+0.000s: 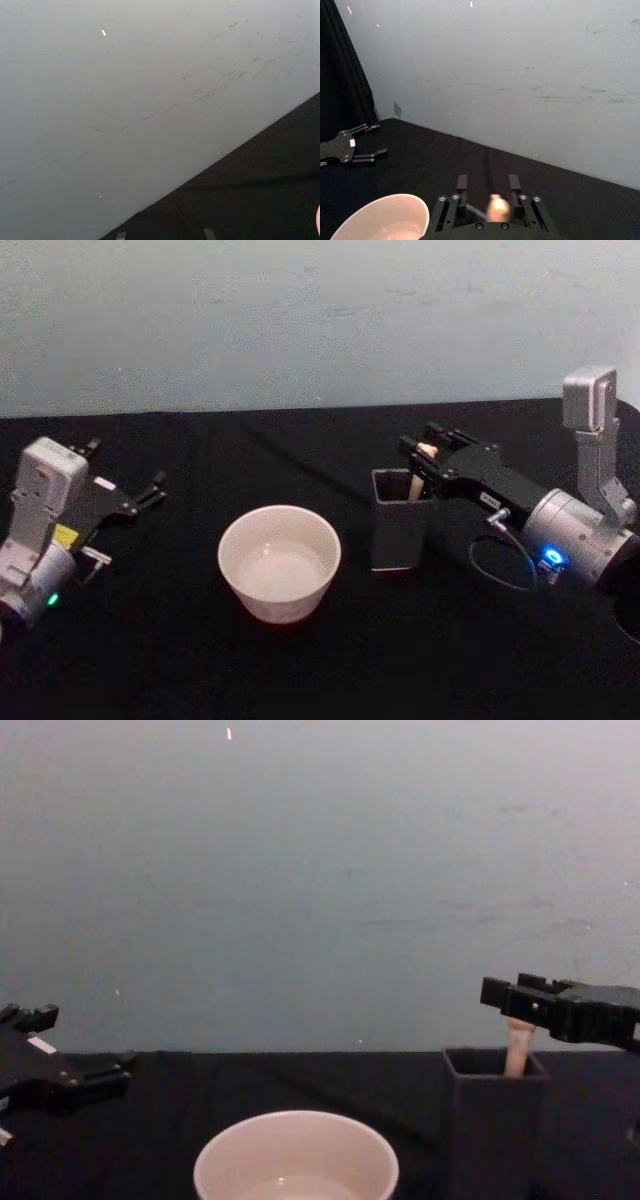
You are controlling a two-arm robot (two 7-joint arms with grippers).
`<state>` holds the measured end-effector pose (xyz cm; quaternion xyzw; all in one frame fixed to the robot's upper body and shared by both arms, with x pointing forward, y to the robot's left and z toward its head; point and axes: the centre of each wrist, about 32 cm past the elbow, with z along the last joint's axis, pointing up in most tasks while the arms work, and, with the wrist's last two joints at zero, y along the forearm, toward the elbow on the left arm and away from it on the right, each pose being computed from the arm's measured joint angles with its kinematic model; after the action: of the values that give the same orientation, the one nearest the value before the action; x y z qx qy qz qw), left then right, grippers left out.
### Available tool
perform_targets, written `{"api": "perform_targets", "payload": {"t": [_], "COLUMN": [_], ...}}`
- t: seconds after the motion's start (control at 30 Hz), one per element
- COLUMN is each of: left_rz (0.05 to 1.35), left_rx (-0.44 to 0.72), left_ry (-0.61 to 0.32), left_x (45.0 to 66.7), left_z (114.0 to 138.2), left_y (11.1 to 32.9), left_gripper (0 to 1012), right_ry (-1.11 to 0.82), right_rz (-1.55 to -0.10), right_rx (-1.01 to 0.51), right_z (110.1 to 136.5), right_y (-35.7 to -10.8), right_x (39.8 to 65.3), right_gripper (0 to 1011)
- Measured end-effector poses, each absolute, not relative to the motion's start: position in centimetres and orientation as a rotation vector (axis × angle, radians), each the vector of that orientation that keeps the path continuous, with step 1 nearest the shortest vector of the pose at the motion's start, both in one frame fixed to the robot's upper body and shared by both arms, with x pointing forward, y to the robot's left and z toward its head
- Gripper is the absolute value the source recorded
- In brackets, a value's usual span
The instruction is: Pick up the stirring spoon with one hand, stir inside the cup, then place it back in its original position.
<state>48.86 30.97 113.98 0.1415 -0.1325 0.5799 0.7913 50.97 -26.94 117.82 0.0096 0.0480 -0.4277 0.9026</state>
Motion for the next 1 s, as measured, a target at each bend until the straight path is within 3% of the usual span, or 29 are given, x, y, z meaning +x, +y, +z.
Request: {"api": "perform_targets", "payload": {"t": [0.13,0.2,0.53,0.77,1.0], "left_rz": [1.248,1.248,1.248,1.248,1.248], "left_rx": [0.305,0.305,0.304,0.304,0.304], "left_ry": [-0.285,-0.285,-0.285,-0.285,-0.285], "left_x": [48.86,48.86,48.86,48.86,48.86], "left_z": [113.98,113.98,113.98,113.98,113.98], "left_y": [30.97,30.97,30.97,30.97,30.97], "left_gripper": [1002,1001,1001,1001,1001], "right_ry": [0.099,0.099,0.099,0.099,-0.032], "right_rz": [-0.884,-0.884,-0.884,-0.884,-0.979], "right_rx": [0.02,0.02,0.02,0.02,0.06], "right_z": [117.82,117.82,117.82,117.82,118.49], "right_y": [-26.94,-26.94,-26.94,-26.94,-26.54], "right_x": [50.97,50.97,50.97,50.97,51.06], "right_gripper": [624,644,969,1002,1002]}}
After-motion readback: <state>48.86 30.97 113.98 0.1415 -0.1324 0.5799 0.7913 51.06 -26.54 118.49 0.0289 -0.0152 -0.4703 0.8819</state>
